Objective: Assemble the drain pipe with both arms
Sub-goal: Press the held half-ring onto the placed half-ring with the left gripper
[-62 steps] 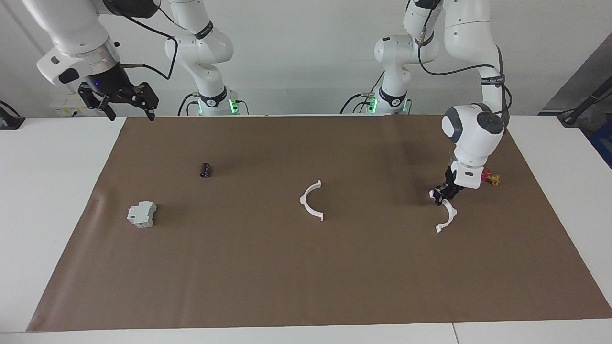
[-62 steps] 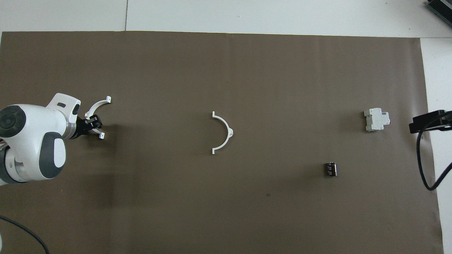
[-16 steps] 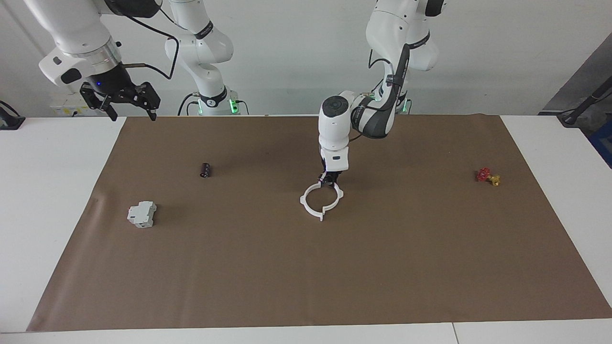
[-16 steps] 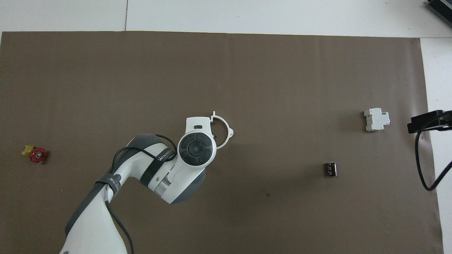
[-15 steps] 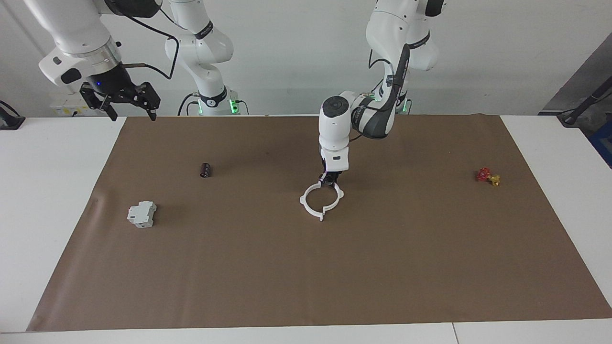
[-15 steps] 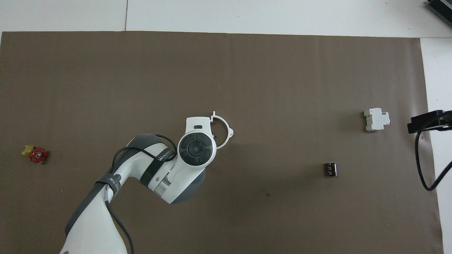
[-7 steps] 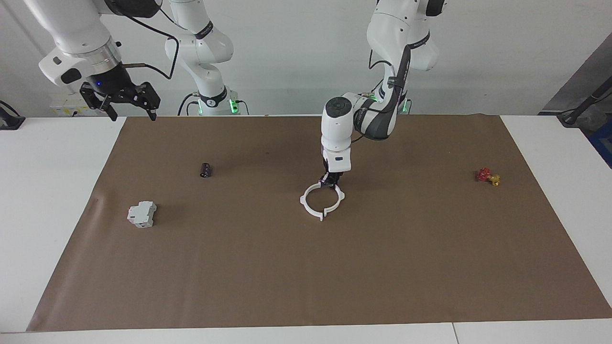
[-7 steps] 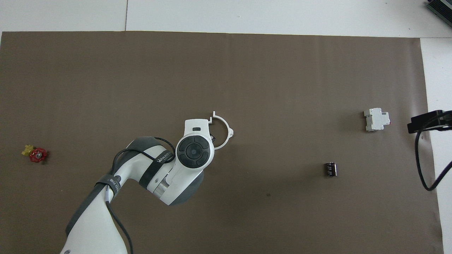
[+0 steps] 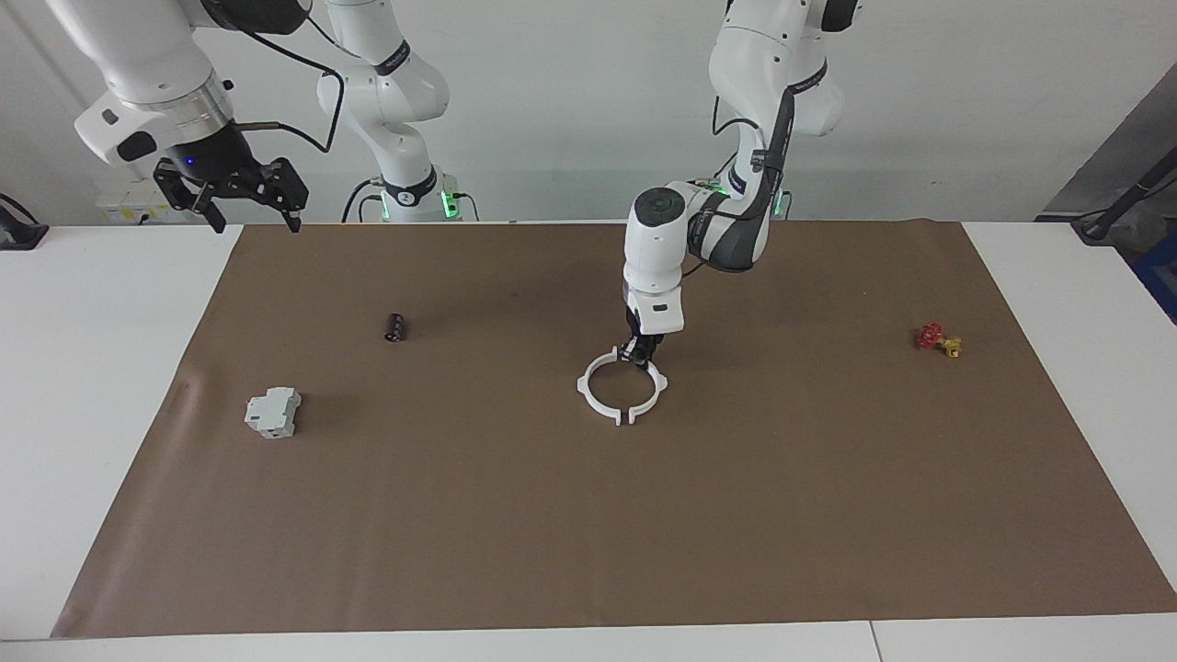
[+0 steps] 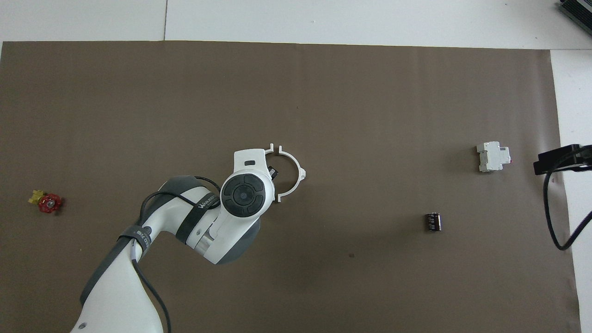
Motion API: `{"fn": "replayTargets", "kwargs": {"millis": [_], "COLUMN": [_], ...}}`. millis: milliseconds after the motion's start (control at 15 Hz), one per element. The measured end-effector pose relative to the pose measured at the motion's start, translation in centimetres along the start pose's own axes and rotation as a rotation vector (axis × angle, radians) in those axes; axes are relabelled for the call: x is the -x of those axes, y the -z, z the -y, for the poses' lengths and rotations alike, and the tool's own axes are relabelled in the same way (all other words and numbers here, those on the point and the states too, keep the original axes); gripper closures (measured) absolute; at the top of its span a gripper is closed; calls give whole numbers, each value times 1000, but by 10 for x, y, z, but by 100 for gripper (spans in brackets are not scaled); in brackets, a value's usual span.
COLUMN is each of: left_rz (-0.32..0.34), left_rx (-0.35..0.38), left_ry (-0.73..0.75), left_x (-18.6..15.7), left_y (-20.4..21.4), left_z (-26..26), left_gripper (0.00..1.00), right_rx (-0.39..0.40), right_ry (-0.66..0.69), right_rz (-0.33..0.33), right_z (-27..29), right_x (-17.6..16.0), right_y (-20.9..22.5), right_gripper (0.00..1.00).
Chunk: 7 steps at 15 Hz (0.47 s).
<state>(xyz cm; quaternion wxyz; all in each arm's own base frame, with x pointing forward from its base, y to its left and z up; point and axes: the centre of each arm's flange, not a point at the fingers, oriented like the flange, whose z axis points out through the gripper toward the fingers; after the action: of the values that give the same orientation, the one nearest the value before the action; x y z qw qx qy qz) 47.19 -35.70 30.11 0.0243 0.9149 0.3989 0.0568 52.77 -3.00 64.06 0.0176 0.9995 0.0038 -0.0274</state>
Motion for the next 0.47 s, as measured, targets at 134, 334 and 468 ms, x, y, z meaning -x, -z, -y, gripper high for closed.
{"fn": "replayTargets", "kwargs": {"millis": [134, 334, 468], "left_rz": [1, 4, 4], "left_rx": [-3, -6, -6], "left_ry": [4, 5, 7], "left_x": [2, 7, 8], "left_y": [-3, -5, -5], "left_z": [0, 0, 0], "left_gripper": [93, 93, 93], "right_rx": [0, 0, 0], "right_ry": [0, 0, 0], "right_rz": [0, 0, 0], "right_z": [0, 0, 0], "right_x": [0, 0, 0], "right_y": [0, 0, 0], "right_gripper": [0, 0, 0]}}
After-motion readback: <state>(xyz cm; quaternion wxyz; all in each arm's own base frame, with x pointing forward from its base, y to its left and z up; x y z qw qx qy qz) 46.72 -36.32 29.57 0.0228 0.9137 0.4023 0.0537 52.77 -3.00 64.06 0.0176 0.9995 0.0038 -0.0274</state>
